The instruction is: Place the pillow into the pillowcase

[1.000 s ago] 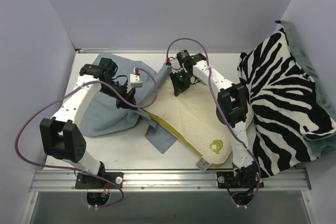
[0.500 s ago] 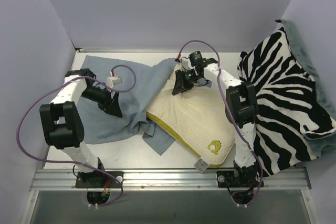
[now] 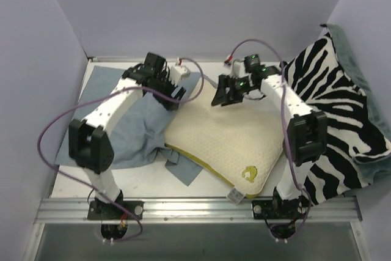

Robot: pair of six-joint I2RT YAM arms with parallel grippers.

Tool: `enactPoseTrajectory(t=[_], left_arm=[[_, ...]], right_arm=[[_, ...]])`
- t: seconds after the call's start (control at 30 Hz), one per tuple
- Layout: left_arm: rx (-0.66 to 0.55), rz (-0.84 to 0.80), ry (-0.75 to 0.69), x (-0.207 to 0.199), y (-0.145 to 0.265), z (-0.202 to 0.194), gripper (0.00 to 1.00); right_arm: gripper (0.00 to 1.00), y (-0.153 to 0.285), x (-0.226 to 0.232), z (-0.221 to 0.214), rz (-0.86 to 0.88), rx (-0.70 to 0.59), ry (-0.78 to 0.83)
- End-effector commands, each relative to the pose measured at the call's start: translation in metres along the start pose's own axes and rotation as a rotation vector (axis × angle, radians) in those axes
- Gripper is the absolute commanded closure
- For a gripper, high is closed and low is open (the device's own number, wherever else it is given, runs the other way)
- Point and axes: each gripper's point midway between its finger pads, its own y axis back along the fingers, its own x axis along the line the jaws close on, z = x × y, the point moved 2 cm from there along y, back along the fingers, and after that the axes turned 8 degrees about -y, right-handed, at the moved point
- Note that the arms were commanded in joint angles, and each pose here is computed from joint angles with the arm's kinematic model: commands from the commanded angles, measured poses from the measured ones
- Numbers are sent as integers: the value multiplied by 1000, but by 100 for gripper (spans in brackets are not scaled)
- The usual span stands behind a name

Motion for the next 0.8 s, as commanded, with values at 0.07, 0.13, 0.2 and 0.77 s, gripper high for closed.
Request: enactPoseTrajectory(t=[0.07, 0.13, 0.2, 0.77], left_arm=[[-99, 286, 109, 78, -51, 63, 15], [-133, 281, 119, 93, -72, 83, 16], [-199, 271, 115, 101, -75, 108, 17], [-341, -109, 156, 61, -148, 145, 89]], right_arm=[[37, 69, -71, 6, -233, -142, -181], [29, 76, -102, 13, -292, -164, -239], [26, 79, -117, 26, -334, -179, -219], [100, -8, -93, 21, 42, 14, -281]])
